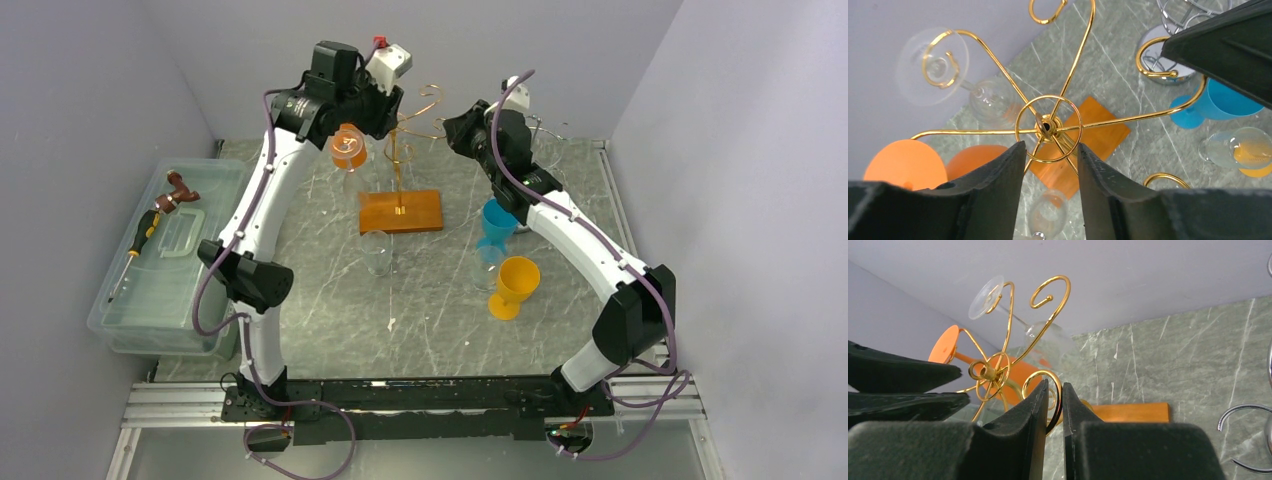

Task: Place the wine glass upside down on the wine glass rack
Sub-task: Adjust the wine rack at the center of the board.

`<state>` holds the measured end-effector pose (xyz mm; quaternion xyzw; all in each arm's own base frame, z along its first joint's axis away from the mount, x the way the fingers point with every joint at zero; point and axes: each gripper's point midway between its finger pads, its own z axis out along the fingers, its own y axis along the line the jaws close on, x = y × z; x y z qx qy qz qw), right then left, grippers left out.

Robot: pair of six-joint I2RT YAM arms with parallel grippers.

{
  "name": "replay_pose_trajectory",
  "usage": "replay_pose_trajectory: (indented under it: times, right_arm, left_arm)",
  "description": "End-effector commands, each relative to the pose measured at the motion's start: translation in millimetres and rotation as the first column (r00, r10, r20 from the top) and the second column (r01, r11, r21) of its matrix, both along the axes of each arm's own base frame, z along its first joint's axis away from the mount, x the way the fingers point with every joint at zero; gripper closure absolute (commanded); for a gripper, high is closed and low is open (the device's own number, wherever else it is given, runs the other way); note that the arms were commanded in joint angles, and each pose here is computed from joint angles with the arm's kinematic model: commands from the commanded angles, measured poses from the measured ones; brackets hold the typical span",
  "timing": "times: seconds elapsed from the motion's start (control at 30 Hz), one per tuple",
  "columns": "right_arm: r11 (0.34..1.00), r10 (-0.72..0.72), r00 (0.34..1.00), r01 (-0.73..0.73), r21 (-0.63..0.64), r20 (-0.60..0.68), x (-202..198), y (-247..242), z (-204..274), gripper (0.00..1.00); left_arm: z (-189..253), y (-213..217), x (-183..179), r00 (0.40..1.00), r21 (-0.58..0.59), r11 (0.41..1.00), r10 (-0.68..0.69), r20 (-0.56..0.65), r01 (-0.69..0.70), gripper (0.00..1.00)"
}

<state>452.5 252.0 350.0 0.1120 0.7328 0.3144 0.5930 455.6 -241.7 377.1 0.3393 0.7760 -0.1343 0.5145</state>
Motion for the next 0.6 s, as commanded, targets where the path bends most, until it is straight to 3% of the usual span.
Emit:
replay_pose_trajectory:
  times: [0.0, 0.17, 0.37, 0.57]
  right_arm:
    - [0.98, 0.146, 0.963, -0.173, -0.101, -0.228, -32.6, 28.9, -82.5, 1.0]
    - [0.98, 0.148, 0.962, -0.174, -0.1, -0.229, -33.4, 28.6, -84.0, 1.0]
    - [0.984, 0.145, 0.96, -0.167, -0.071, -0.239, -38.5, 26.9, -88.4, 1.0]
    - [0.986, 0.152, 0.96, -0.165, -0.035, -0.234, -48.3, 27.2, -87.6, 1.0]
  left_arm:
    - [1.2, -2.1, -3.2, 0.999, -0.028, 1.0, 0.005, -0.036, -0.006, 0.55]
    - [-12.0, -1.5, -1.5, 0.998, -0.001, 1.0, 0.009, -0.068, -0.009, 0.62]
    - [-17.6, -0.6, 8.5, 0.999, 0.027, 1.0, 0.016, -0.05, -0.014, 0.8]
    - [-33.5, -2.9, 19.3, 0.997, 0.05, 0.999, 0.022, -0.067, -0.018, 0.85]
